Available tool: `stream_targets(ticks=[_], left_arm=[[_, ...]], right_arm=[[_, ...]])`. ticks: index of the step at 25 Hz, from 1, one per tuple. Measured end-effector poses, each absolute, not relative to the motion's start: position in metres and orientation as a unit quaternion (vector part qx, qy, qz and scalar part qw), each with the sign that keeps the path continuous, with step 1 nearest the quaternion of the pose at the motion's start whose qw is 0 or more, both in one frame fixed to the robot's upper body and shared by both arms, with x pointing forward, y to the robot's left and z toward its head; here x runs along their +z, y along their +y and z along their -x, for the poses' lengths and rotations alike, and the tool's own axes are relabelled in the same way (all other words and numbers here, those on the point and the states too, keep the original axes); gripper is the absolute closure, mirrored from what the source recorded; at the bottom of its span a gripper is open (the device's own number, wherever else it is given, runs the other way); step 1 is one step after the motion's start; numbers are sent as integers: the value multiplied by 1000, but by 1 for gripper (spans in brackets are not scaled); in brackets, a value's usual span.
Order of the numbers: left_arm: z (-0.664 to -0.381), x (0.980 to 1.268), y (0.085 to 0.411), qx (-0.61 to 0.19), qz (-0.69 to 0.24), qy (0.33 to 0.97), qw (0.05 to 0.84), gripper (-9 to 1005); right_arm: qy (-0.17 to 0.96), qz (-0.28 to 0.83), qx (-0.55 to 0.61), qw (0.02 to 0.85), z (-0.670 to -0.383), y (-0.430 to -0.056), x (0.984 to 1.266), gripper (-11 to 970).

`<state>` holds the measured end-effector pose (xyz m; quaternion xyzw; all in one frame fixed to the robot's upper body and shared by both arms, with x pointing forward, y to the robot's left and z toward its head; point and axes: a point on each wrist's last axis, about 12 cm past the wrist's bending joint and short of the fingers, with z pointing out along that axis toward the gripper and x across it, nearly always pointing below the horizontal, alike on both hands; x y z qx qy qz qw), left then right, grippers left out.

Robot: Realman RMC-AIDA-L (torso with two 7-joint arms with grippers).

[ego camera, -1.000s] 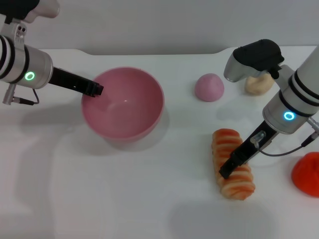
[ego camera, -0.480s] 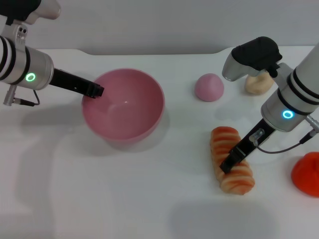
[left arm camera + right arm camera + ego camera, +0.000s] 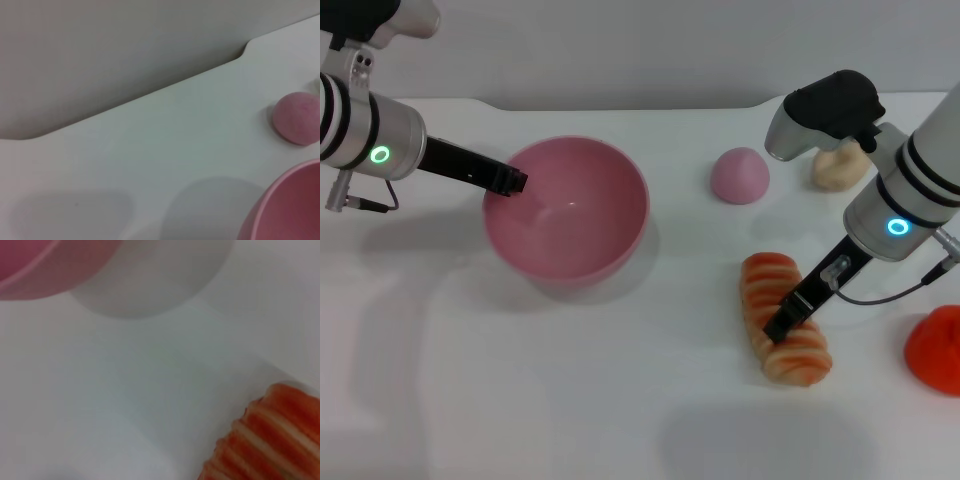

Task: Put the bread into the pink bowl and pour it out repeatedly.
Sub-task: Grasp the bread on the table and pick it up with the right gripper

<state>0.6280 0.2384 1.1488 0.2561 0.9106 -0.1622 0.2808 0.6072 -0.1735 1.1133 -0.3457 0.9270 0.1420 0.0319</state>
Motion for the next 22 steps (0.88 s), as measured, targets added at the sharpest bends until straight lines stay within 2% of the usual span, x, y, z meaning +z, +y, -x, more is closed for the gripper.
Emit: stream_targets(ticks=[22], left_arm=[[-628, 1149, 237, -164, -258, 910, 279, 953]], right_arm=[[926, 348, 142, 33, -607, -174, 1112, 707]])
